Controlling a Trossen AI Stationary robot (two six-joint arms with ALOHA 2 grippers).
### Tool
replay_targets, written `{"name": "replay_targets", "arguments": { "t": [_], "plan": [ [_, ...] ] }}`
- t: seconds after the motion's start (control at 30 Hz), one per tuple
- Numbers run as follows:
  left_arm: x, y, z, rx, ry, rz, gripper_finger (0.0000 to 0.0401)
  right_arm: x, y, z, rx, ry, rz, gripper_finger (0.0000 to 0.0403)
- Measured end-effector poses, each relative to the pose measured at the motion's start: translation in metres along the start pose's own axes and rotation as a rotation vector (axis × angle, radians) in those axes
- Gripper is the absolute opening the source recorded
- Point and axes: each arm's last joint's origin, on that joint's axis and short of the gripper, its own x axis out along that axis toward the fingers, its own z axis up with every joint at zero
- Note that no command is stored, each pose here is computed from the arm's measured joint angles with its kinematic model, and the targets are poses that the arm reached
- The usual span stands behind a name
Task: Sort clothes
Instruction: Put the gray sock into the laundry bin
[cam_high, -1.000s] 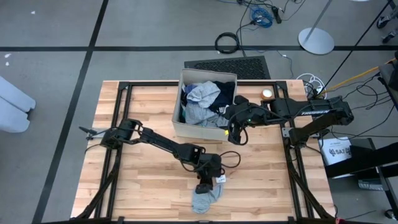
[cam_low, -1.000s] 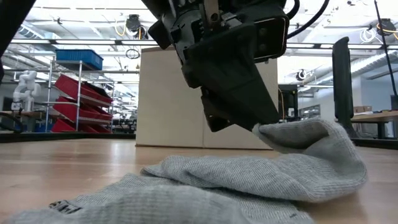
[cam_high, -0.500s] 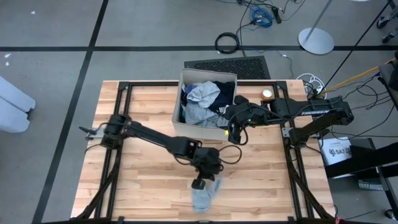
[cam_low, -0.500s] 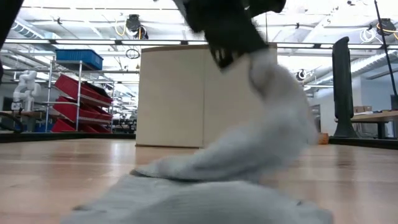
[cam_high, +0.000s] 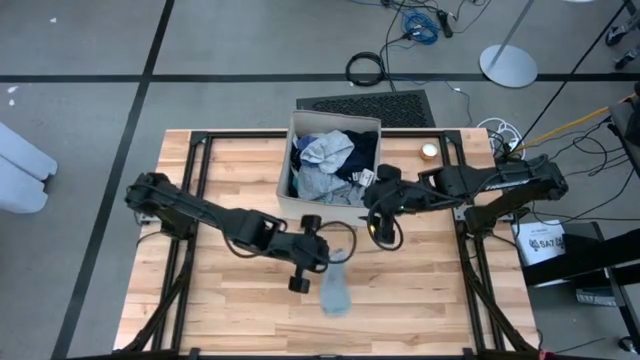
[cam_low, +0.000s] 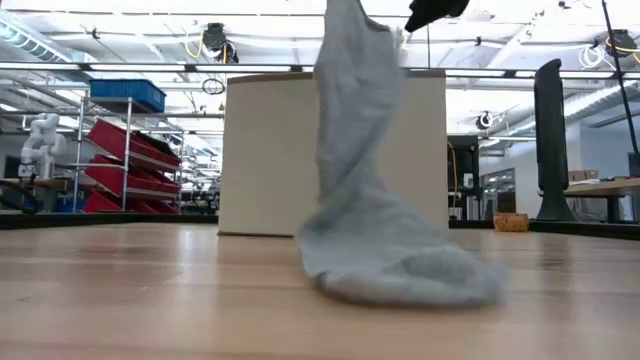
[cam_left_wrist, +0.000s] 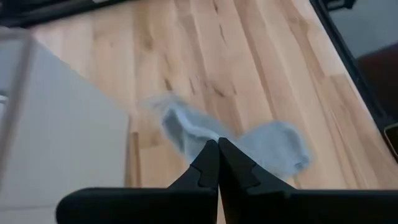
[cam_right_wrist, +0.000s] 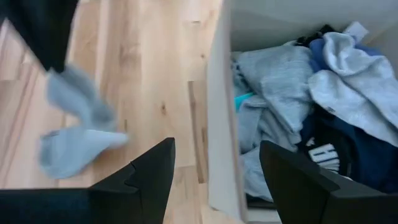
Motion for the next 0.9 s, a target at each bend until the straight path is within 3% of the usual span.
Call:
{"name": "replay_targets", "arguments": {
  "t": [0.37, 0.6, 0.77, 0.9],
  "plan": [
    [-0.007, 0.019, 0.003, -0.023, -0.030, 0.089, 0.0000, 0.024, 0.018, -0.001, -0.044, 0.051, 0.022, 0.0224],
    [-0.006, 0.028, 0.003, -0.039, -0.027, 0.108, 0.0000, 0.048, 0.024, -0.008, -0.205, 0.136, 0.026, 0.0224],
    [-0.008, 0.016, -0.004, -0.020, 0.044, 0.083, 0.0000, 0.045, 0.031, -0.003, -0.261, 0.069, 0.148, 0.0224],
    [-0.010, 0.003, -0.003, 0.032, 0.028, 0.054, 0.0000, 0.042, 0.039, 0.009, -0.309, -0.068, 0.187, 0.0224]
  ]
}}
